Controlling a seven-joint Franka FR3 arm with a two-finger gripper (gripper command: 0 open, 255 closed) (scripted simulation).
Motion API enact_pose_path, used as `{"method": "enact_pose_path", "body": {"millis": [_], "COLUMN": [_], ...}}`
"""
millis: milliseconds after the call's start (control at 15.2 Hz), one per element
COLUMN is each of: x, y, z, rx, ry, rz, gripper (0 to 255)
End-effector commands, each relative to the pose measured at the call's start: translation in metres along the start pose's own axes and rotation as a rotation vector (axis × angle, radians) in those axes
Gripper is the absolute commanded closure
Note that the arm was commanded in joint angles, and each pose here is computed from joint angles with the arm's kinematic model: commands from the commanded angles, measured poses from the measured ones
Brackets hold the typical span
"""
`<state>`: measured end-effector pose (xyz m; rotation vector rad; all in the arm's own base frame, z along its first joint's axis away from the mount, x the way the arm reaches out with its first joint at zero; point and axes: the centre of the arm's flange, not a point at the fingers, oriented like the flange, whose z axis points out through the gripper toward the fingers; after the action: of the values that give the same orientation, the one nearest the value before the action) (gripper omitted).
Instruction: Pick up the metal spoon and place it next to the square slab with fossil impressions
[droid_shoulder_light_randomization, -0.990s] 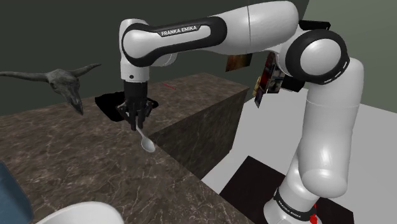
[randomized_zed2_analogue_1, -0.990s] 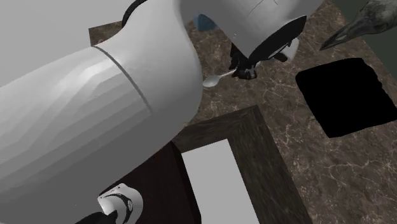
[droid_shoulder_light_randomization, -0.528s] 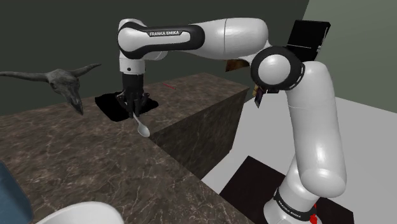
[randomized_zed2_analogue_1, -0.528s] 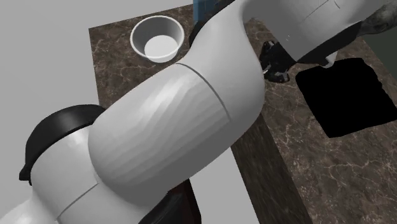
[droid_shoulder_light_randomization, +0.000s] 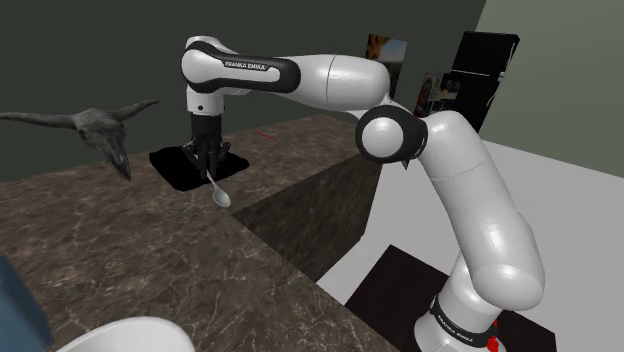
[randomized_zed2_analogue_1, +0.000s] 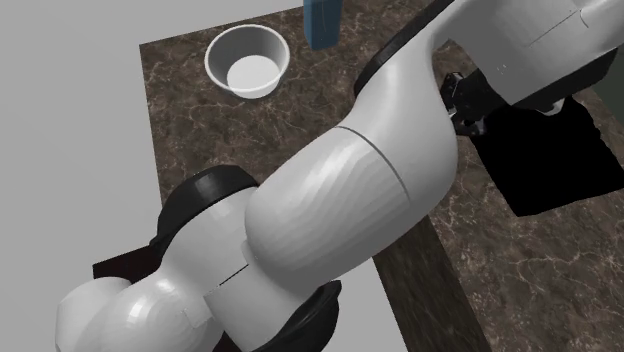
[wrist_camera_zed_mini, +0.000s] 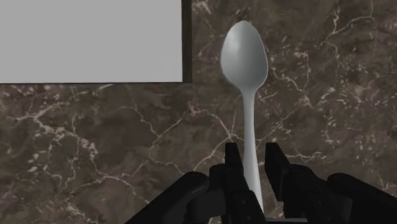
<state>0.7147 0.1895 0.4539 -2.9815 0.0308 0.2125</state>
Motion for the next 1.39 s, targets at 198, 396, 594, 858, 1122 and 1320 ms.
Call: {"method": "enact_pose_path", "body": {"millis": [198,396,594,858,1122,1320], "x": [0.006,0.008,0.01,0.013,0.016,0.017], "y": [0.005,0.007,0.009,0.013,0.016,0.017], "z": [0.026,0.041,0.057,0.077,0.098,0.105], "rx": [0.0,0.0,0.0,0.0,0.0,0.0], "ry": [0.001,0.001,0.001,0.001,0.001,0.001], "rz": [0.0,0.0,0.0,0.0,0.0,0.0], "gripper": [255,255,255,255,255,255]}}
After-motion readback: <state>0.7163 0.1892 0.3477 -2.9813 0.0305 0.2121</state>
